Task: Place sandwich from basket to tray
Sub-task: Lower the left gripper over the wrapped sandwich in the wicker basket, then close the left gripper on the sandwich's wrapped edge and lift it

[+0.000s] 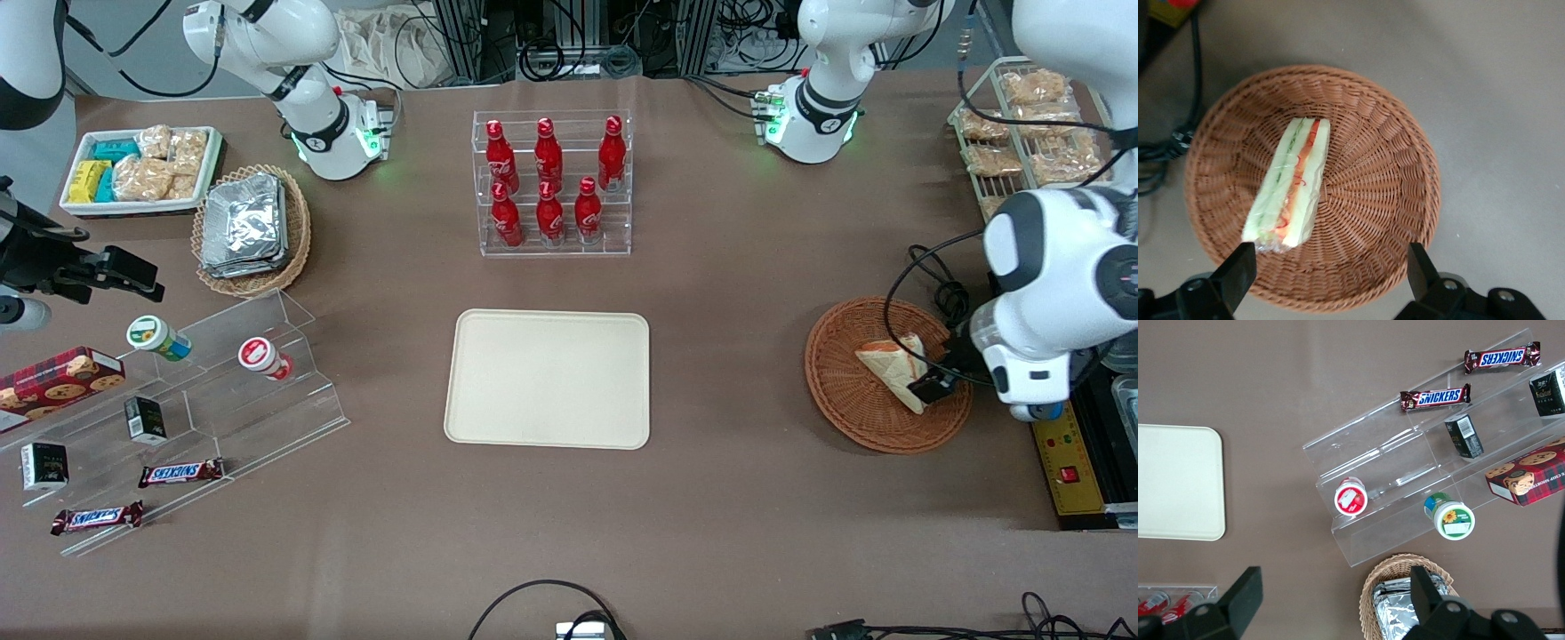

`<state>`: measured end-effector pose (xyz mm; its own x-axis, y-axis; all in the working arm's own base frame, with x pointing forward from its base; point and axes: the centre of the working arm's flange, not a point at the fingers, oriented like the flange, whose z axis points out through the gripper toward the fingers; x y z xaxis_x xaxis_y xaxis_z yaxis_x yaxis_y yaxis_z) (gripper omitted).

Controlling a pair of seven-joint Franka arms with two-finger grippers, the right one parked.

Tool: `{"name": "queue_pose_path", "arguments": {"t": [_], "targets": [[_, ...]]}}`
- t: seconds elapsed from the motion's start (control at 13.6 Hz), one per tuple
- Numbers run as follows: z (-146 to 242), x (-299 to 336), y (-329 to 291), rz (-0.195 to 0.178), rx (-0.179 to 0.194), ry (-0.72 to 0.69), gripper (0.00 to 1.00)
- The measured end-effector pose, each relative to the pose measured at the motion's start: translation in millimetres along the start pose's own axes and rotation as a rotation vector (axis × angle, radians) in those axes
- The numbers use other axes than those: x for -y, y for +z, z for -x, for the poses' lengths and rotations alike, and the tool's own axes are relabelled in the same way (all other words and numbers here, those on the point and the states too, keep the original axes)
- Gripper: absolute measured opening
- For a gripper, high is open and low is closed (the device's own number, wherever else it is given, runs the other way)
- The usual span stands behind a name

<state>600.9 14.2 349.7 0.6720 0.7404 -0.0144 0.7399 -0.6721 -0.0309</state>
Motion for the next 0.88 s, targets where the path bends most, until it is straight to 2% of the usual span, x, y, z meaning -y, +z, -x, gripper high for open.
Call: {"name": "queue_pose_path", "arguments": {"t": [0.22, 0.52, 0.74, 0.88], "targets": [[4, 24, 44, 0.01, -0.002, -0.048, 1.0], [-7, 57, 70, -0.002, 0.016, -0.1, 1.0], [-2, 60, 88, 0.005, 0.016, -0.098, 1.0], [3, 61, 99, -0.004, 0.029, -0.086, 1.0]]}}
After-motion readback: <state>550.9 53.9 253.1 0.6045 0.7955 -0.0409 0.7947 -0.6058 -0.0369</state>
